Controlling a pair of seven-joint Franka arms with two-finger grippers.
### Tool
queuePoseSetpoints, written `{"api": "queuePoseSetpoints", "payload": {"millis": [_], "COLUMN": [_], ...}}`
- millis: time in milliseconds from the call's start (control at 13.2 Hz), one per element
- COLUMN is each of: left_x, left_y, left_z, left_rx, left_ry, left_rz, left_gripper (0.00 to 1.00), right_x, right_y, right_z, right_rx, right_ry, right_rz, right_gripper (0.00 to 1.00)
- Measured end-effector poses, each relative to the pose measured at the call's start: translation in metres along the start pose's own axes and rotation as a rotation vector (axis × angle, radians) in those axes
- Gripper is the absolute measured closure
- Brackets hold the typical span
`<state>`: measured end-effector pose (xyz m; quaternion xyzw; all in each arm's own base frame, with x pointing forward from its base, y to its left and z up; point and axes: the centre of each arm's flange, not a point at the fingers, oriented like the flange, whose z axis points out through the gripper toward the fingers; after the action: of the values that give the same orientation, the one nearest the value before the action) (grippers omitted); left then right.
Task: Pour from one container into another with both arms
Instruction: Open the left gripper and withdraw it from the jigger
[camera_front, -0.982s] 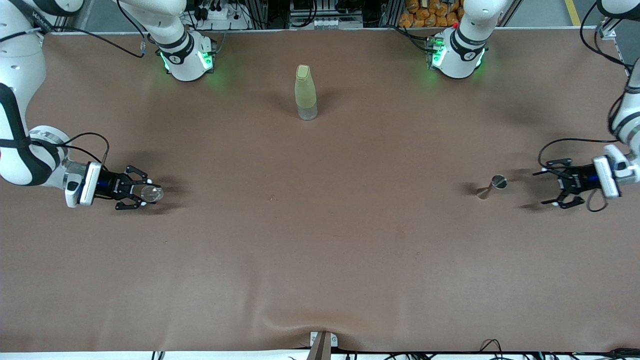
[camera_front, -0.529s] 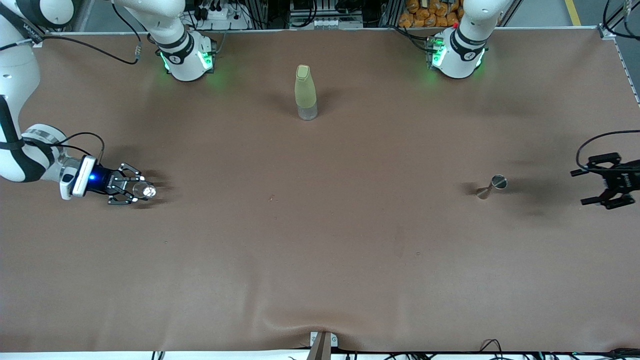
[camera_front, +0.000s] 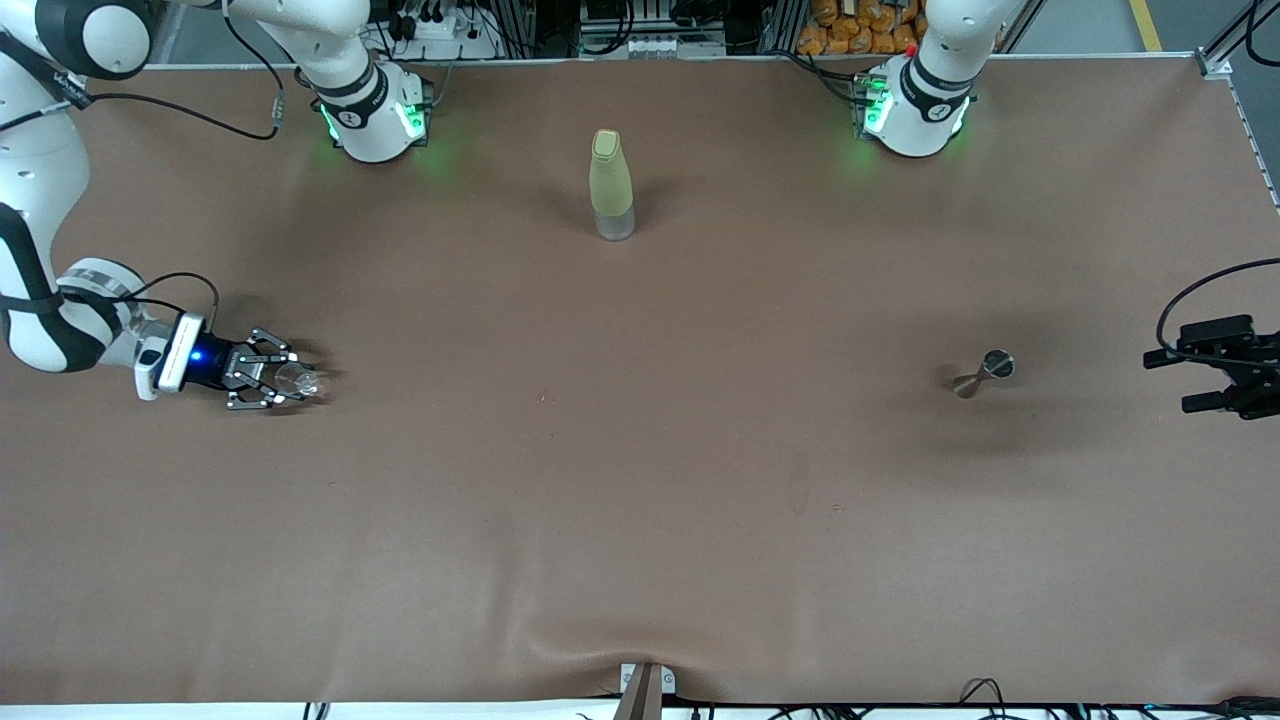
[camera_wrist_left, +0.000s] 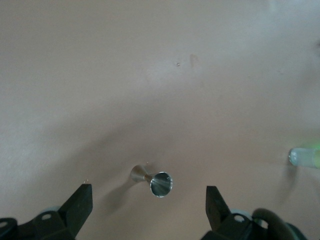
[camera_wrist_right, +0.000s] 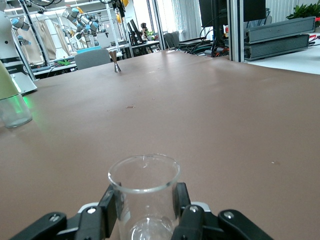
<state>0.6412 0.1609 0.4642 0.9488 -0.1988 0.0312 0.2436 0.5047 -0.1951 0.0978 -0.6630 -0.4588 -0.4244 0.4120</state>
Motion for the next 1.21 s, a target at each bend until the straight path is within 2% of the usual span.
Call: {"api": "queuePoseSetpoints", "payload": {"millis": [302,529,680,906,1133,1208], "left_x": [0.026,0.042,0.046,0.056,0.062,0.061], "left_y": [0.045,0.075,0.084,0.099,0.112,0.112], "left_z": [0.002,0.005,0.005,0.010,0.013,0.012], "left_rx": [0.179,0.228,0.266,0.387,0.411,0.413], "left_ry": [-0.077,-0.060,-0.050,-0.052,-0.046,-0.044], "left_rz": [-0.277,-0.471,-0.523,-0.566,-0.577,-0.578], "left_gripper": [0.00,0.00,0.00,0.00,0.00,0.00], "right_x": [-0.005,-0.005,-0.006,-0.007,-0.005,-0.003], "right_y": [0.001,0.002,0.002,0.001,0.004,0.007], "right_z": [-0.001,-0.002,-0.004,-0.007,-0.011,-0.012], "right_rx": [-0.003,-0.004,-0.007,-0.013,-0.018,-0.021], "right_ry": [0.001,0.001,0.002,0.004,0.003,0.001], "right_rz": [-0.004,-0.005,-0.005,-0.005,-0.014,-0.022], "right_gripper": [0.49,0.49,0.49,0.41,0.38,0.31]}}
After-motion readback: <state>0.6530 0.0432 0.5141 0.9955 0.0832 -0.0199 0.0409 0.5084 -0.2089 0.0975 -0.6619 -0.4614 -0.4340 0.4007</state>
